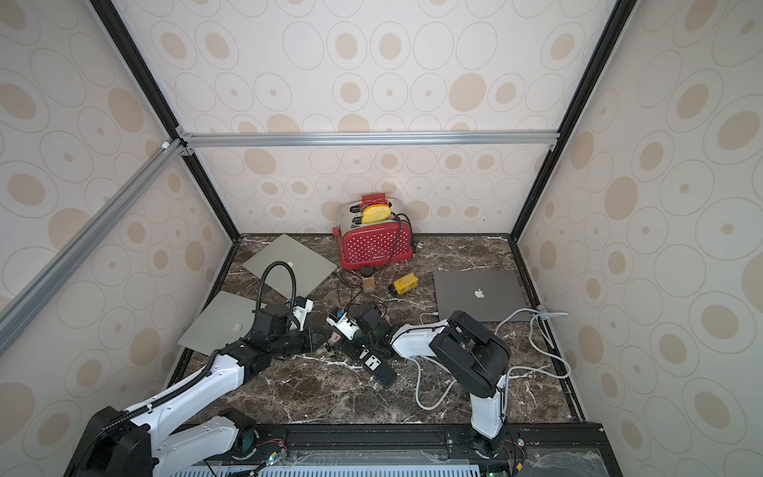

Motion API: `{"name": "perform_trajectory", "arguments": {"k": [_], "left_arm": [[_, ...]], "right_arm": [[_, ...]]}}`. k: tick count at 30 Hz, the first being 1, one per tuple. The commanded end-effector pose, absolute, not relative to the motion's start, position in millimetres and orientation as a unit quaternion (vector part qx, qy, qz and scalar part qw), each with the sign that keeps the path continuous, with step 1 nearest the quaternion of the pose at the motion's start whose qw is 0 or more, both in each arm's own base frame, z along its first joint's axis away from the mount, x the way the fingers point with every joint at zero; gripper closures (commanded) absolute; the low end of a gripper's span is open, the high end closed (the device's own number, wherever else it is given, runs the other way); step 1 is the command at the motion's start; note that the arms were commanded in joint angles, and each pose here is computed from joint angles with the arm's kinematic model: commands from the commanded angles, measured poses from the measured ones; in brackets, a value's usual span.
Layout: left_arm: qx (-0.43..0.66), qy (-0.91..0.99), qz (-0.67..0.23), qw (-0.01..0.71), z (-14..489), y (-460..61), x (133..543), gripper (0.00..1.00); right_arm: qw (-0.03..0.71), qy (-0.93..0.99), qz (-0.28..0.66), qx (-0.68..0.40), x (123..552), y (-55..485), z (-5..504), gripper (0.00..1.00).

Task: Unplug the laptop charger
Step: Remove the charging cable from the plug.

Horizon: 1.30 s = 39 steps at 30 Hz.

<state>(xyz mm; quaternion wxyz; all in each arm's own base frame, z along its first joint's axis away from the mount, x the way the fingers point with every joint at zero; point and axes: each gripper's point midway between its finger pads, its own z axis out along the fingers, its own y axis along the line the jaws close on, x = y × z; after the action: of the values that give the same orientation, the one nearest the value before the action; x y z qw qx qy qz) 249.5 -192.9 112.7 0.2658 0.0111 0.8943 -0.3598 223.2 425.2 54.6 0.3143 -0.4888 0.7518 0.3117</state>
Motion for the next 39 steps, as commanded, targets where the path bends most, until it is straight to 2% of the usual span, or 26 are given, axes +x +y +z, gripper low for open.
{"name": "perform_trajectory", "arguments": {"k": [1,4,10,16,20,23,35,39], "left_arm": [[0.007,0.888,-0.373,0.268,118.0,-193.9,247.6,1.0],[0.002,0.887,-0.374,0.269,117.7,-192.7,246.8,1.0],[-0.001,0.887,-0.374,0.27,118.3,-190.9,246.2,1.0],[-0.002,0.887,-0.373,0.272,121.5,-189.4,247.0,1.0],[0.005,0.888,-0.37,0.273,129.4,-188.7,246.4,1.0],[0.011,0.881,-0.377,0.287,145.9,-188.7,248.0,1.0],[0.019,0.869,-0.382,0.314,180.7,-181.9,248.3,1.0],[0.02,0.867,-0.383,0.317,183.1,-181.5,247.4,1.0]], "right_arm": [[0.324,0.746,0.322,-0.484,228.1,431.9,56.5,0.62],[0.325,0.744,0.328,-0.483,227.3,434.1,56.6,0.57],[0.333,0.737,0.346,-0.476,226.0,437.8,59.4,0.57],[0.331,0.738,0.338,-0.481,225.4,434.4,55.7,0.75],[0.323,0.737,0.336,-0.49,222.8,434.2,52.1,0.92],[0.322,0.741,0.327,-0.49,223.4,430.8,49.1,0.98],[0.28,0.79,0.242,-0.488,236.9,413.5,24.6,1.0],[0.244,0.809,0.213,-0.491,239.0,409.9,18.5,1.0]]}}
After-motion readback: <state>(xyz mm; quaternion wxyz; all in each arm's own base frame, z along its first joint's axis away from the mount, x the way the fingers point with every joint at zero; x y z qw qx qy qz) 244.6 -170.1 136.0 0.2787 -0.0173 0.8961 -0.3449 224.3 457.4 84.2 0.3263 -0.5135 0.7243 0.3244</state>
